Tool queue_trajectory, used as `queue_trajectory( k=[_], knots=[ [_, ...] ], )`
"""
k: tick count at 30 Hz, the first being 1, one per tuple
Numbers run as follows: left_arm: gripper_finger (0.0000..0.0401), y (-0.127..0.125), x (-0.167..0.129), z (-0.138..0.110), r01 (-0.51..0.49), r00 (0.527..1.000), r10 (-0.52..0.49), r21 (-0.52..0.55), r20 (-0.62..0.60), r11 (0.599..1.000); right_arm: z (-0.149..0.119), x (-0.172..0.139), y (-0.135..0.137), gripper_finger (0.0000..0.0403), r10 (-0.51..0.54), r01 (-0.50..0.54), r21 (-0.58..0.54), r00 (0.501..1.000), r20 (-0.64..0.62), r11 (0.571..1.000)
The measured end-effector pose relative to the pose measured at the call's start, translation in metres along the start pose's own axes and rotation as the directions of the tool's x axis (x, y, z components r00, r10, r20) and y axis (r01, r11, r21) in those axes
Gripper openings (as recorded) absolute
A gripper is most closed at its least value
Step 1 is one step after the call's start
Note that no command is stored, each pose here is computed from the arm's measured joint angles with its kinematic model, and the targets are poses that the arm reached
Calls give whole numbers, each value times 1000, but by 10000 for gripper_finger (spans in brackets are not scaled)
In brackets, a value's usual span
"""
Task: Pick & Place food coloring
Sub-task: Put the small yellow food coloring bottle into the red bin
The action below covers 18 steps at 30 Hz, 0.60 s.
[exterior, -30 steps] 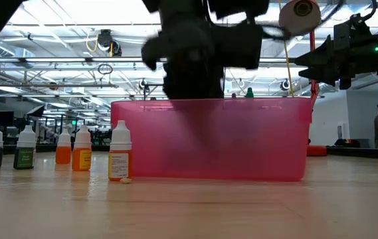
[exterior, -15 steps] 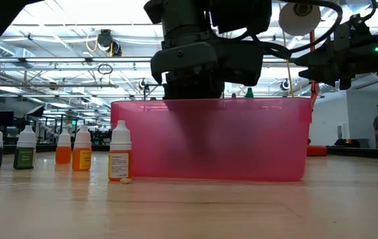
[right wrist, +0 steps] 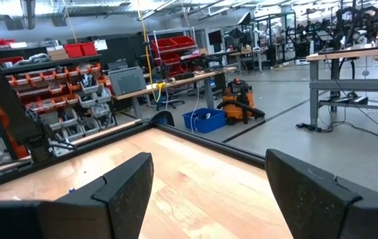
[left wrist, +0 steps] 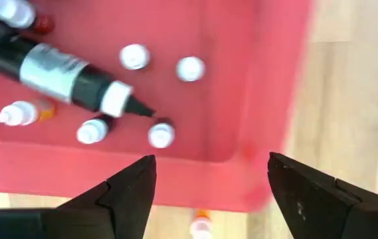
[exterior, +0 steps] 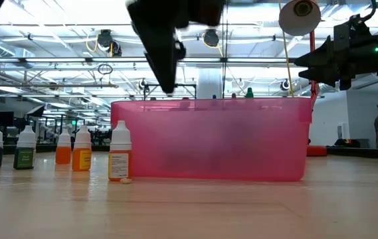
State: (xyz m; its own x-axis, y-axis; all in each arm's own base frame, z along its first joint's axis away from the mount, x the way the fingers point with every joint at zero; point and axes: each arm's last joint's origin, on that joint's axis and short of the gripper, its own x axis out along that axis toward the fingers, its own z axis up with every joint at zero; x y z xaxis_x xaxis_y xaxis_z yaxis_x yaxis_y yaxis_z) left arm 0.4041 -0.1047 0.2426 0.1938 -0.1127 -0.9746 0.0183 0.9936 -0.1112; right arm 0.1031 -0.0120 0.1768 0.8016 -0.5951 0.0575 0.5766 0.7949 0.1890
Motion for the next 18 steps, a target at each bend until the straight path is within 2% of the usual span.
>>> queue_trajectory(
  k=[5, 8, 13, 18],
  knots=[
    [282, -35, 2, -9, -14, 1000, 13, 44, 11, 999, -1, 0, 0, 279, -2, 1, -7, 1000, -7, 1000],
    [276, -52, 7, -14, -21, 1000, 21, 36, 21, 999, -1, 0, 0, 279, -2, 2, -8, 1000, -7, 1000],
    [263, -77, 9, -25, -97, 993, 102, -83, 56, 992, -1, 0, 0, 279, -2, 2, 4, 1000, -7, 1000],
    [249, -107, 9, -40, -154, 978, 172, -153, 115, 976, -1, 0, 0, 279, -1, 1, 24, 1000, -7, 1000]
  ],
)
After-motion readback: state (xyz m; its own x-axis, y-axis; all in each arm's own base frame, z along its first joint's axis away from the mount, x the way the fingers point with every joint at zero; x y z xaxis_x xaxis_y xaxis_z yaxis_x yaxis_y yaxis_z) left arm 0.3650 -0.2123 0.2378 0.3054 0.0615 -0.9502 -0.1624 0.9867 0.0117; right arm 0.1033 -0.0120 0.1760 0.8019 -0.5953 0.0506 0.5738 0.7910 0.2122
